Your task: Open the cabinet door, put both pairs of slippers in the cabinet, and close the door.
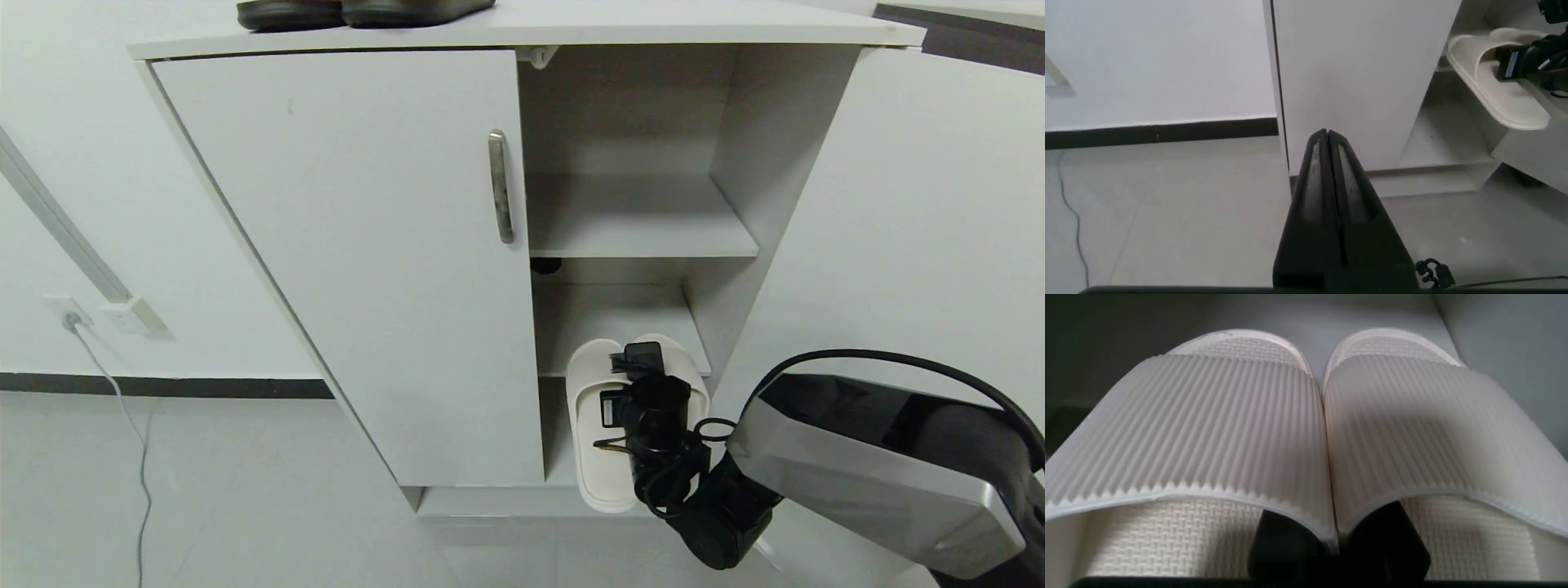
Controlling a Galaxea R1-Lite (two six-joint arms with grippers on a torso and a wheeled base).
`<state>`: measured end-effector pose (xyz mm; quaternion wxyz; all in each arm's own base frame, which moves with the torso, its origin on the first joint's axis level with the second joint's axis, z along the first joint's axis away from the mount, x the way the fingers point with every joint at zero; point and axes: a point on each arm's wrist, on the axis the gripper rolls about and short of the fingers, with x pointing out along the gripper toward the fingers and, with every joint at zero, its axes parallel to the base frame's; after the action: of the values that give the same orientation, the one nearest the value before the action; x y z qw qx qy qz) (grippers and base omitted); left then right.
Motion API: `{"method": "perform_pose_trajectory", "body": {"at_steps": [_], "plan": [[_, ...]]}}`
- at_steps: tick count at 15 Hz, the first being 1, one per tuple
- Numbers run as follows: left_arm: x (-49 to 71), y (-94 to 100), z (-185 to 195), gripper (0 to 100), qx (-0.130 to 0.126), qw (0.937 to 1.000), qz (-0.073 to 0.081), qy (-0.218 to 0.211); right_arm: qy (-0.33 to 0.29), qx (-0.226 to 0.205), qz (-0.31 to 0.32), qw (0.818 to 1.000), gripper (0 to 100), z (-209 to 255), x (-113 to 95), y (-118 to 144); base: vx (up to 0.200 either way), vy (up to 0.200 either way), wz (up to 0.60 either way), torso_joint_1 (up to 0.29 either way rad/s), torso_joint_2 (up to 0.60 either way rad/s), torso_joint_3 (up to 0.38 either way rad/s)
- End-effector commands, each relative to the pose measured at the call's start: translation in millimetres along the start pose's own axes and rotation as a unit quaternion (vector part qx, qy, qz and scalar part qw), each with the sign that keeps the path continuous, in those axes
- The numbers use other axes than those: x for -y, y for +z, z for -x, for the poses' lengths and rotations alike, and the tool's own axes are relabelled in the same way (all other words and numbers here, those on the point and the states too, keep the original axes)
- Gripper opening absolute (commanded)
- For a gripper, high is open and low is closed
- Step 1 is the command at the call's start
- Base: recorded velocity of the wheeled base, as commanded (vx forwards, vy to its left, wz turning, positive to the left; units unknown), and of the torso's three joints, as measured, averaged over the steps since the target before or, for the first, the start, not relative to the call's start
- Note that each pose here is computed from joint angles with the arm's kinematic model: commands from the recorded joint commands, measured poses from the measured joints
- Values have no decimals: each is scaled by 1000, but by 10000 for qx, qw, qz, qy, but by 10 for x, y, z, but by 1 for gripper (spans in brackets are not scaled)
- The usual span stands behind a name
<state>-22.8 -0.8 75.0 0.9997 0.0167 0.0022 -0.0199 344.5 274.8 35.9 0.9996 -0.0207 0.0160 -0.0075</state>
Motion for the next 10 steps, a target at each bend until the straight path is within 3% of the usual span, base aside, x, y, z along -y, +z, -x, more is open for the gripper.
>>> {"method": "perform_pose_trajectory", "body": {"at_steps": [1,4,10], "plan": [[0,1,-1,0,-5,10000,-2,-1,0,-2,3,10000,0,-1,-1,-9,200,0,0,7,2,2],[0,1,-1,0,-5,10000,14,-1,15,4,-10,10000,0,-3,-5,-28,200,0,0,4,2,2],[0,5,0,0,3,10000,21,0,14,70,-82,9999,0,-181,94,-60,0,0,0,0,0,0]]}}
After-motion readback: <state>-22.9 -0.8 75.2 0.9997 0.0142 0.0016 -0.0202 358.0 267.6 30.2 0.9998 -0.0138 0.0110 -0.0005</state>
